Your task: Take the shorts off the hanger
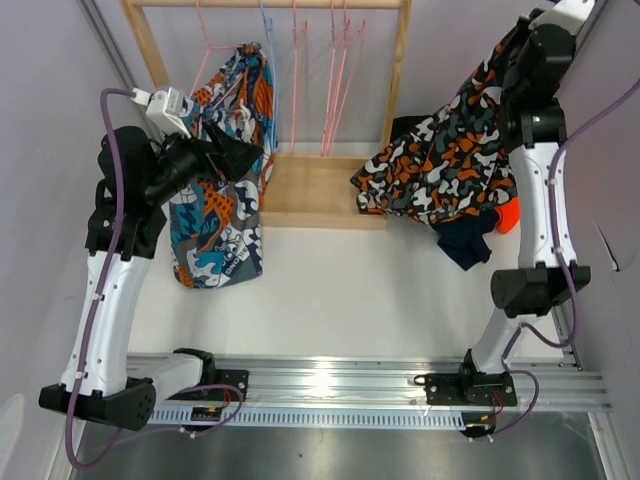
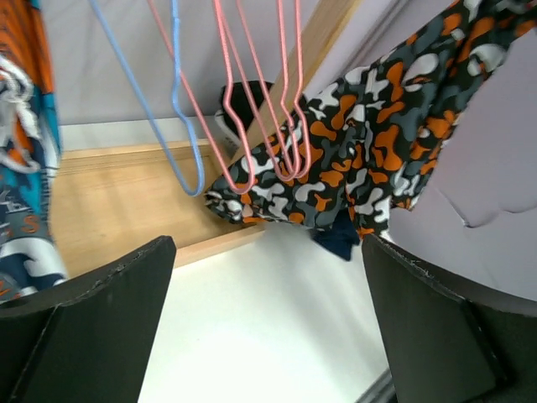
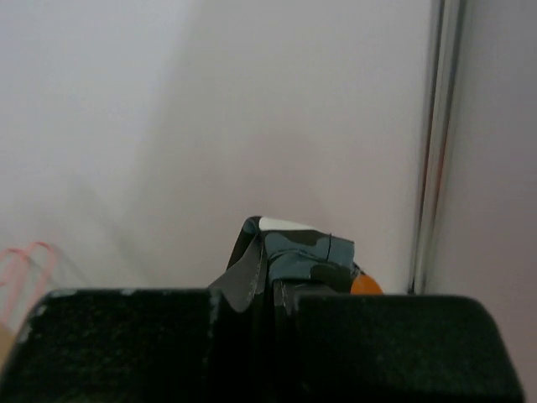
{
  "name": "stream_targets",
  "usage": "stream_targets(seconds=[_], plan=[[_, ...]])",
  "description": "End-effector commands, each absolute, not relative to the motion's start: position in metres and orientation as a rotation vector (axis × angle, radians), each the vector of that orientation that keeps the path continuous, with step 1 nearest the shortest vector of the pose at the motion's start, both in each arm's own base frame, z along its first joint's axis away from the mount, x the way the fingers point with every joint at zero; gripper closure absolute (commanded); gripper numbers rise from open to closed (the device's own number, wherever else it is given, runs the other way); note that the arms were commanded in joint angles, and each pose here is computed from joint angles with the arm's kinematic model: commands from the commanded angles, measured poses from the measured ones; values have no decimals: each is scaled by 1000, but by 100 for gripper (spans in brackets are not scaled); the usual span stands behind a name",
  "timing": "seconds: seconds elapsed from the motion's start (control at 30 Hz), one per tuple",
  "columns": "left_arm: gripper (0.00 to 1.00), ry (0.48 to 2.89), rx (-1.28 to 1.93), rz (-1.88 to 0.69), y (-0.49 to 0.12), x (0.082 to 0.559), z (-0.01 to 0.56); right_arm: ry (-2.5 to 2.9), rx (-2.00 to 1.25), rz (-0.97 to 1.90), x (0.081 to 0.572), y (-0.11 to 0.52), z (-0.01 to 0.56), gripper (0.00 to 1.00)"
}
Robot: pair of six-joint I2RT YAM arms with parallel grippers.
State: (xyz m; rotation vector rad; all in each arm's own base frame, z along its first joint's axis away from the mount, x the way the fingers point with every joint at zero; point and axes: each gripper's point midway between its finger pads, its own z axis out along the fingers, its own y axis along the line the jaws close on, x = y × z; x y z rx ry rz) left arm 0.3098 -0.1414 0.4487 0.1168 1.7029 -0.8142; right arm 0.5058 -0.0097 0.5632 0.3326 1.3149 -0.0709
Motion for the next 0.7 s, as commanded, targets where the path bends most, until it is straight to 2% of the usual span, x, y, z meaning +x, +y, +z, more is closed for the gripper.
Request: stream_targets(seconds=[0.0,0.07,0.1,0.13,0.2,0.23,0.27,0.33,0.37,0.4,0.53,0.6,0.67], plan=[[1,1648,97,-662,-119,310,474,1283,295,92,559,3,530,100],[1,1616,67,-619,-111,309,492,1445,307,124,590,4,462,100],[1,1602,43,-585,-104,312,497,1514,319,127,596,6,438,91],[1,1580,37,-560,-100,315,507,1629,345,120,594,7,405,61],[1,1538,25,-511,-93,319,525,1747,412,138,581,11,350,32],[1,1560,18,-495,-92,332,521,1696,408,153,576,16,350,14],[1,1502,19,-484,-89,329,546,1743,393,153,540,27,319,1],[1,1527,7,-447,-85,352,549,1700,378,181,509,38,317,1],[1,1498,7,-435,-82,353,563,1629,357,216,481,50,346,1],[1,1516,8,-416,-80,362,560,1689,375,218,462,53,313,1],[1,1505,-24,-363,-63,395,570,1699,332,319,384,80,303,1],[1,1525,-27,-382,-61,418,561,1645,301,389,347,92,320,1],[1,1537,-29,-394,-54,432,555,1683,280,411,325,97,306,1]])
